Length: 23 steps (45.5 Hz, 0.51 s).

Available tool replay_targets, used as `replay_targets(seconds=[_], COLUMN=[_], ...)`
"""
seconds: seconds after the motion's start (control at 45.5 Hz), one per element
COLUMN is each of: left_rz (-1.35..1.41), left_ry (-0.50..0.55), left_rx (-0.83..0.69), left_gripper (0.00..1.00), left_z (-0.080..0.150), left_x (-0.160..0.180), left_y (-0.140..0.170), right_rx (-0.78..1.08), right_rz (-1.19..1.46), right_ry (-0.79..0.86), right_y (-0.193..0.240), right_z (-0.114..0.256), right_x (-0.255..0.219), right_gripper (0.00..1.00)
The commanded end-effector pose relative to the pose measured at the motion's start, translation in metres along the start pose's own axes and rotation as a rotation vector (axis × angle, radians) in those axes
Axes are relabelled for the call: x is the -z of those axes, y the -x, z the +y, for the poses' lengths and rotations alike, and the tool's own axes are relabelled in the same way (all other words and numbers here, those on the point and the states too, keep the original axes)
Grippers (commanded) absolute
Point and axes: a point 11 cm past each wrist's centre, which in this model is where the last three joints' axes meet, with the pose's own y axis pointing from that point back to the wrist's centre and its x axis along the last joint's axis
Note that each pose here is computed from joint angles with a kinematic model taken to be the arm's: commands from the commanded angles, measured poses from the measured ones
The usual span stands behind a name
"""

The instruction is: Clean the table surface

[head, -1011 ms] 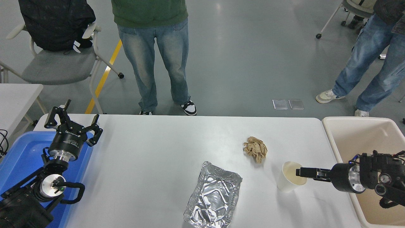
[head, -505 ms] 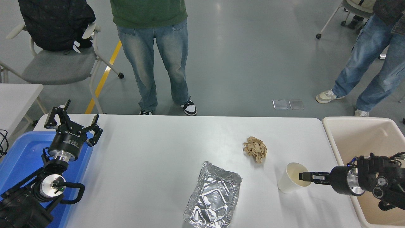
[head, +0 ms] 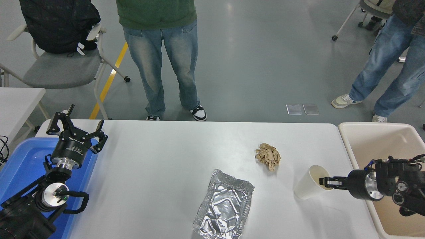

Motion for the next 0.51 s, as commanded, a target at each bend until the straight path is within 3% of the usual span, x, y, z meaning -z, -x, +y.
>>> replay_targets(seconds=[0.0,0.484], left_rz=[0.000,-0.001], left_ry=[-0.001,-0.001], left_rx=[-0.001,-0.001], left_gripper=[0.99,0.99], left_z=[0.000,0.000], left_x=[0.000,0.000], left_y=[0.000,-0.001], right_rx=[-0.031,-0.070], right_rz=[0.028,0.034], right_ry=[0.003,0.036], right_y=[-0.021,-0.037], right_z=[0.016,0.076], right_x=[-0.003,-0.026], right_gripper=[0.00,0.00])
